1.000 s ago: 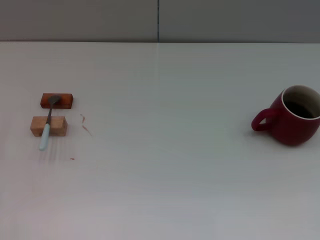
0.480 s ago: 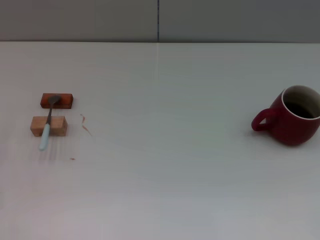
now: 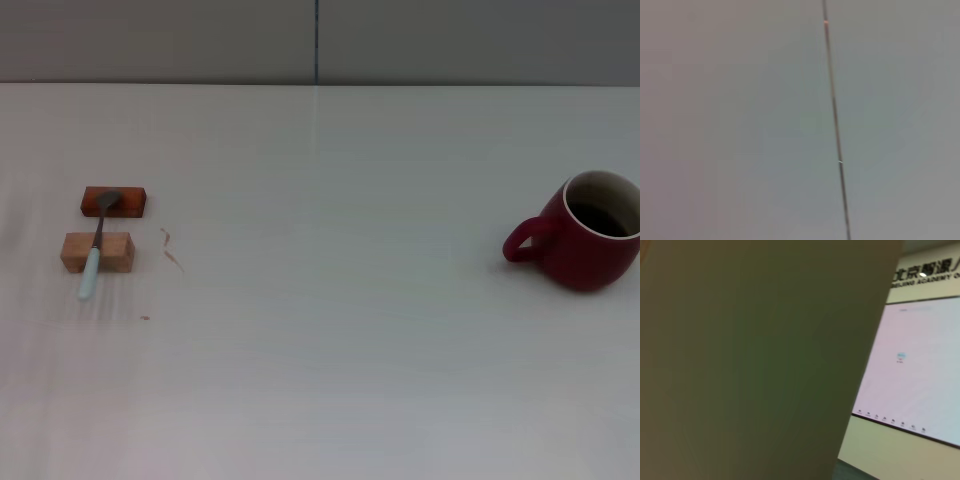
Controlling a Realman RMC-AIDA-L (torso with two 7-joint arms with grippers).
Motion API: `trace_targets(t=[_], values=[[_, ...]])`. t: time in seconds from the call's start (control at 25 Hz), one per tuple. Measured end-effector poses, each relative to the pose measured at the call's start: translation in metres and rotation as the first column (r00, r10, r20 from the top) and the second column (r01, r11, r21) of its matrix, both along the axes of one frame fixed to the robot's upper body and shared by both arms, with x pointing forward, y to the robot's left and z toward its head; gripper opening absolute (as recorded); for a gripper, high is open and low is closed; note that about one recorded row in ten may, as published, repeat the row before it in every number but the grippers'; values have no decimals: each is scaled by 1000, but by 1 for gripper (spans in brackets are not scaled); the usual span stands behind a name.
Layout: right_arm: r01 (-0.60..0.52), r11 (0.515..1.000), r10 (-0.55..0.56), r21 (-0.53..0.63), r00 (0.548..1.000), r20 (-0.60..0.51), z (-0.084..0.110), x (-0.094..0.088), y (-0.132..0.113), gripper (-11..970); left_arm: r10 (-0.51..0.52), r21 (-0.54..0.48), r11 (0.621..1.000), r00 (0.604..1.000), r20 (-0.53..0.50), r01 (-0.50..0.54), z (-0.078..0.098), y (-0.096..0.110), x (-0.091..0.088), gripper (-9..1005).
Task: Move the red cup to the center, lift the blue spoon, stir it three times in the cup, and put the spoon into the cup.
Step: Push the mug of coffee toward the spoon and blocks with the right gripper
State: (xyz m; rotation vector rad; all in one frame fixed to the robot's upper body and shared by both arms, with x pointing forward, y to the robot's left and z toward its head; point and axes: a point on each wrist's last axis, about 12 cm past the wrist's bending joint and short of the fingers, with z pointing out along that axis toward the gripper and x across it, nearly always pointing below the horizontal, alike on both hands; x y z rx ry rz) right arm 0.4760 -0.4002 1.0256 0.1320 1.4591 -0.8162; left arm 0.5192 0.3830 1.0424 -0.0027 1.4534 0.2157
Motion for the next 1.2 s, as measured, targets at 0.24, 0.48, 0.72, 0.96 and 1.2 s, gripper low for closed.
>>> trace_targets(t=[0.24,0.48,0.72,0.96,1.2], values=[[-94,980,68,-177,987,-149,-4,6,11,40,-17,14,1000,1000,-25,17,-3,0,-2,843],[-168,953,97,-252,958,-271,-11,11,18,36,-18,14,1000,1000,-18,18,-1,0,0,843],[-245,907,110,-343,923,-370,-17,15,28,36,-24,12,1000,1000,-10,24,1,-2,3,843],[-305,841,93,-446,895,-437,-19,17,37,36,-27,15,1000,1000,-4,27,3,-3,5,843],[-347,785,84,-513,881,-466,-19,17,44,37,-28,17,999,1000,3,28,4,-2,6,843]])
